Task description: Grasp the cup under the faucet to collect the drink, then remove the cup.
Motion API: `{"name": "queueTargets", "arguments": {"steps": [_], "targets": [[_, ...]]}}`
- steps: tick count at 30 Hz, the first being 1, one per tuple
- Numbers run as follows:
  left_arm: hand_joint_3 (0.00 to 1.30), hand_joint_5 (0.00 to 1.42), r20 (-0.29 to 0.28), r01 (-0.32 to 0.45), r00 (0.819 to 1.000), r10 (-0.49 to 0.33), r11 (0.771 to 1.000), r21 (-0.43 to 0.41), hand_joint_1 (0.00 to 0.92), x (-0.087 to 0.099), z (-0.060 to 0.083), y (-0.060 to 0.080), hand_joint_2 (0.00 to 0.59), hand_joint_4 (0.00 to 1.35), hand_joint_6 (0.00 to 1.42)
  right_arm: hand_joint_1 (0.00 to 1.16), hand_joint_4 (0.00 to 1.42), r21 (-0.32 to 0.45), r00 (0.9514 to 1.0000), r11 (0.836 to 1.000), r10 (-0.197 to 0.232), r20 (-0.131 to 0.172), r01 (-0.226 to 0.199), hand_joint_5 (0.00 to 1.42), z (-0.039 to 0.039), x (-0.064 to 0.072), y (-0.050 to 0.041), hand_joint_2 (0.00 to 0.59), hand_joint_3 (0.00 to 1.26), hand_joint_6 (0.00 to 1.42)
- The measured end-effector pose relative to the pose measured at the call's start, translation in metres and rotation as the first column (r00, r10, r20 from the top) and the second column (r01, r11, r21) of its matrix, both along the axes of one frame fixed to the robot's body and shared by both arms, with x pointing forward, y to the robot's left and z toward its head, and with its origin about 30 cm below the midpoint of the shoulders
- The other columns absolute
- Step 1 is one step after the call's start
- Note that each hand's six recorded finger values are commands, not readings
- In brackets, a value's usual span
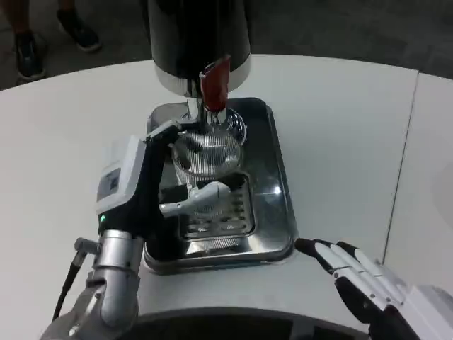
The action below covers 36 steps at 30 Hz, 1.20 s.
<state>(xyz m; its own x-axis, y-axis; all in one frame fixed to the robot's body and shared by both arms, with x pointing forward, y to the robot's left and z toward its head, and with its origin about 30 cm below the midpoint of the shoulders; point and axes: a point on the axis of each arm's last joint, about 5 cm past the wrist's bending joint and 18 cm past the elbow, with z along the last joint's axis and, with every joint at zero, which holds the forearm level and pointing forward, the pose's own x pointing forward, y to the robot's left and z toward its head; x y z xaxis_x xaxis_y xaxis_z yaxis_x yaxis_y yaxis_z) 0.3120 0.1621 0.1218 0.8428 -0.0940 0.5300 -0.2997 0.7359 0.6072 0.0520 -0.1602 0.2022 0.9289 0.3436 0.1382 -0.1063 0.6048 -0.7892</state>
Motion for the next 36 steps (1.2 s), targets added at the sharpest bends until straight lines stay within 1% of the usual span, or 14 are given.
{"name": "queueTargets", "arguments": {"steps": [5,6,8,14,20,24,26,29,31,32,33,34,36], "targets": [[0.41,0.89,0.003,-0.003,1.000,0.003,1.000,-0.020,0.344,-0.0015,-0.0012,0.0019,0.080,0.61,0.64,0.41,0.06,0.004,1.0000,1.000,0.001,0.010,-0.001,0.00,0.0001,0.0000,0.0006,0.491,0.09,0.00],[0.40,0.84,0.007,-0.001,1.000,0.001,1.000,-0.021,0.333,-0.0015,-0.0007,0.0019,0.082,0.56,0.64,0.41,0.06,0.004,0.9999,1.000,0.001,0.011,-0.001,0.00,0.0001,-0.0001,0.0007,0.492,0.09,0.00],[0.38,0.82,0.007,0.001,1.000,-0.001,1.000,-0.022,0.319,-0.0020,-0.0012,0.0020,0.080,0.52,0.64,0.41,0.06,0.002,0.9998,1.000,0.004,0.017,-0.004,0.00,0.0003,-0.0003,0.0009,0.492,0.09,0.00],[0.36,0.81,0.013,0.005,1.000,-0.005,1.000,-0.024,0.315,-0.0021,-0.0006,0.0015,0.080,0.52,0.62,0.42,0.06,0.006,0.9996,1.000,0.008,0.028,-0.008,0.00,0.0006,-0.0008,0.0005,0.494,0.09,0.00],[0.37,0.81,0.017,0.008,1.000,-0.007,1.000,-0.024,0.315,-0.0023,-0.0004,0.0012,0.080,0.52,0.61,0.41,0.06,0.007,0.9996,1.000,0.007,0.028,-0.008,0.00,0.0006,-0.0009,0.0005,0.500,0.10,0.00],[0.38,0.78,0.018,0.008,1.000,-0.007,1.000,-0.021,0.320,-0.0037,-0.0020,0.0016,0.077,0.52,0.58,0.41,0.06,0.007,0.9996,1.000,0.008,0.028,-0.008,0.00,0.0006,-0.0009,0.0006,0.502,0.10,0.00],[0.38,0.74,0.021,0.006,1.000,-0.005,1.000,-0.023,0.321,-0.0041,-0.0023,0.0016,0.068,0.51,0.56,0.41,0.06,0.007,0.9996,1.000,0.007,0.029,-0.008,0.00,0.0006,-0.0009,0.0006,0.502,0.10,0.00],[0.37,0.68,0.028,0.003,1.000,-0.002,1.000,-0.024,0.321,-0.0040,-0.0020,0.0018,0.066,0.46,0.48,0.41,0.06,0.010,0.9995,1.000,0.006,0.032,-0.006,0.00,0.0006,-0.0009,0.0006,0.504,0.10,0.00],[0.36,0.65,0.033,0.002,0.999,-0.001,1.000,-0.023,0.326,-0.0040,-0.0017,0.0017,0.063,0.44,0.46,0.41,0.06,0.013,0.9994,1.000,0.005,0.034,-0.005,0.00,0.0006,-0.0009,0.0006,0.506,0.10,0.00],[0.33,0.61,0.034,0.002,0.999,-0.001,1.000,-0.023,0.327,-0.0041,-0.0018,0.0017,0.060,0.41,0.44,0.41,0.06,0.014,0.9994,1.000,0.003,0.036,-0.004,0.00,0.0006,-0.0009,0.0005,0.507,0.10,0.00],[0.26,0.54,0.039,0.000,0.999,0.001,1.000,-0.025,0.327,-0.0041,-0.0017,0.0015,0.054,0.35,0.40,0.41,0.07,0.016,0.9993,1.000,0.002,0.038,-0.003,0.00,0.0007,-0.0009,0.0005,0.508,0.10,0.00],[0.24,0.50,0.042,-0.001,0.999,0.002,1.000,-0.027,0.327,-0.0041,-0.0015,0.0014,0.053,0.32,0.38,0.41,0.07,0.018,0.9992,1.000,0.003,0.039,-0.004,0.00,0.0007,-0.0009,0.0005,0.509,0.10,0.00],[0.14,0.40,0.044,0.002,0.999,-0.001,1.000,-0.027,0.308,-0.0043,-0.0017,0.0011,0.045,0.18,0.33,0.41,0.07,0.020,0.9992,1.000,0.003,0.040,-0.004,0.00,0.0007,-0.0009,0.0005,0.510,0.11,0.00]]}}
